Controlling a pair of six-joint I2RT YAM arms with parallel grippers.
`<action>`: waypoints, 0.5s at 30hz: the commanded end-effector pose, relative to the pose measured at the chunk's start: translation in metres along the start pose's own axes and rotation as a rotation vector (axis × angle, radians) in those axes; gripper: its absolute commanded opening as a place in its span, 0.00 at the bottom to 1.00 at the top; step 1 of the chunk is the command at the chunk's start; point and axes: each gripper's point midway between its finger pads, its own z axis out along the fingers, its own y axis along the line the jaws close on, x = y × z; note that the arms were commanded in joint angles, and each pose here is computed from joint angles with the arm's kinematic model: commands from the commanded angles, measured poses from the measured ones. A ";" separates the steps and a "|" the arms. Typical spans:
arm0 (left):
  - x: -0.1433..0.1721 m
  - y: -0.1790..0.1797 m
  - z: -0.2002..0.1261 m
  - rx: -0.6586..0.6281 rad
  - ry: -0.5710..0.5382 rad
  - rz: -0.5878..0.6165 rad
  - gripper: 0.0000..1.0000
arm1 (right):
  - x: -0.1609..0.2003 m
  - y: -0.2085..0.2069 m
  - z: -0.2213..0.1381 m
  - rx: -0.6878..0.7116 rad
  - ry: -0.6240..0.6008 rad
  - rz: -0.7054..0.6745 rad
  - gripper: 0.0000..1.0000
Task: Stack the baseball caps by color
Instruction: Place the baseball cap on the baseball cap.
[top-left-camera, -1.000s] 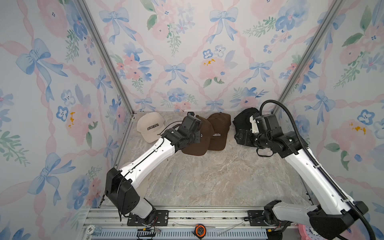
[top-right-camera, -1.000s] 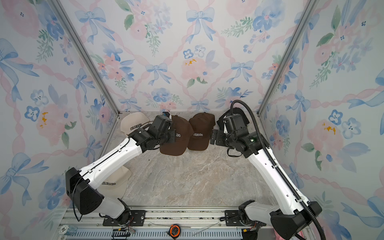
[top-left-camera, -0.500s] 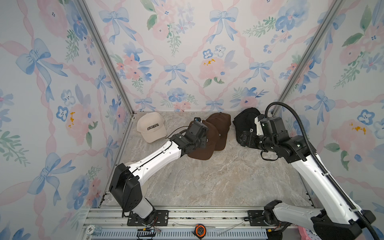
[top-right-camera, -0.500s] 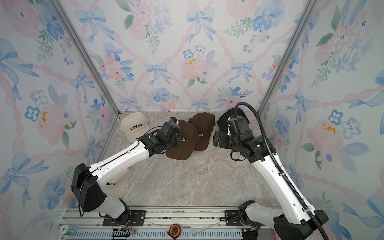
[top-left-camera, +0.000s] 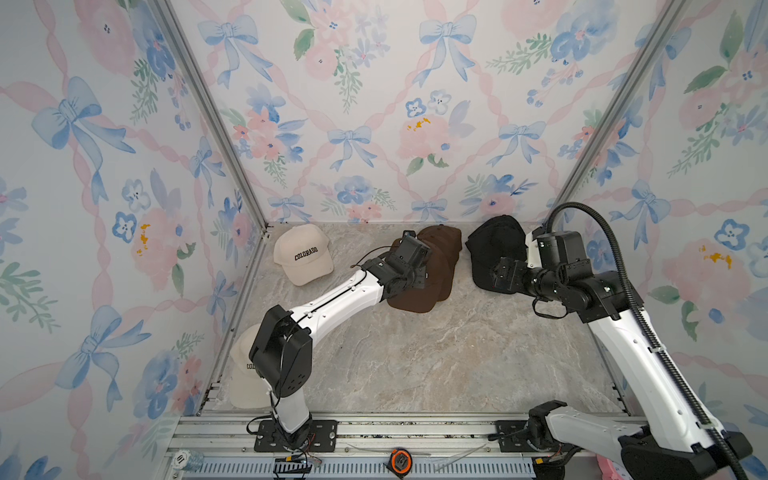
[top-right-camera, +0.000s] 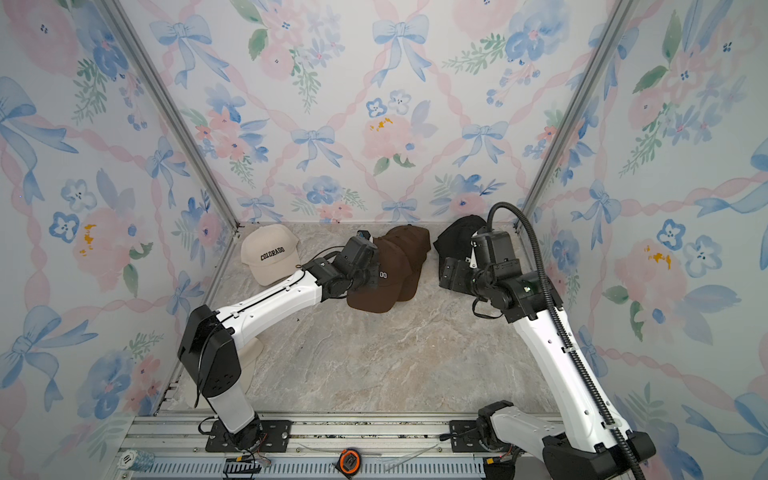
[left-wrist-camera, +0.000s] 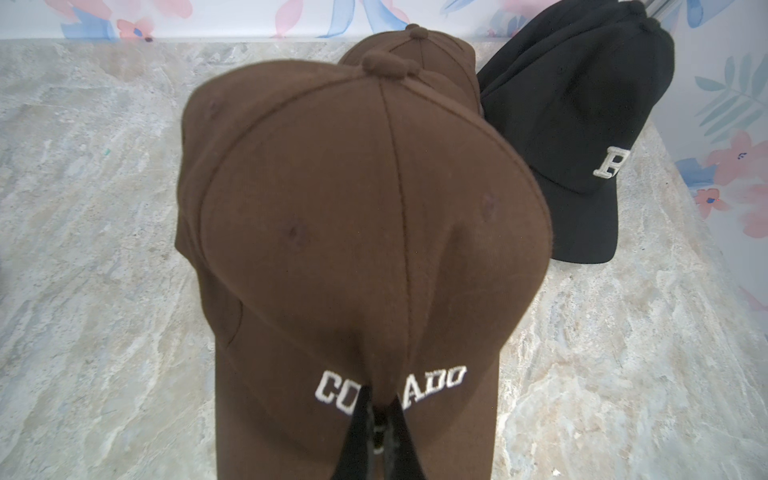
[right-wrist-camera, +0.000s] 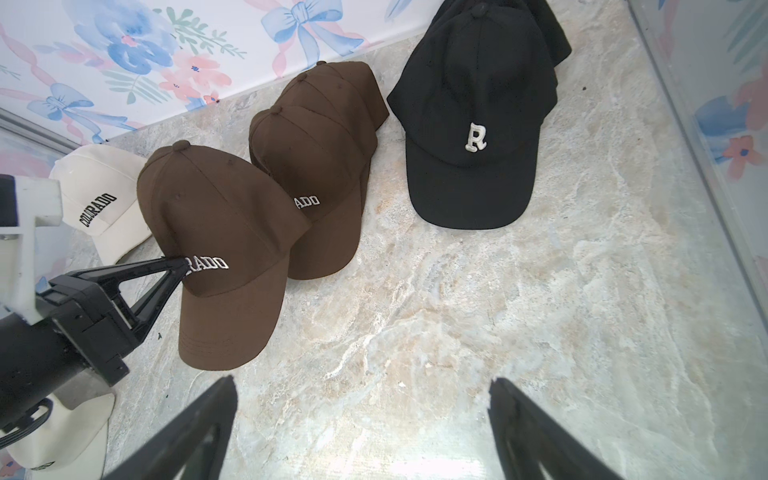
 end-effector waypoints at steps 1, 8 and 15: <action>-0.006 -0.014 0.009 0.032 -0.008 0.011 0.00 | 0.009 -0.010 -0.001 0.006 0.036 -0.006 0.96; -0.005 -0.025 0.032 0.029 0.002 0.012 0.00 | 0.008 -0.025 -0.003 0.018 0.046 0.022 0.96; -0.007 -0.033 0.051 0.022 0.006 0.009 0.00 | 0.006 -0.038 -0.005 0.025 0.046 0.043 0.96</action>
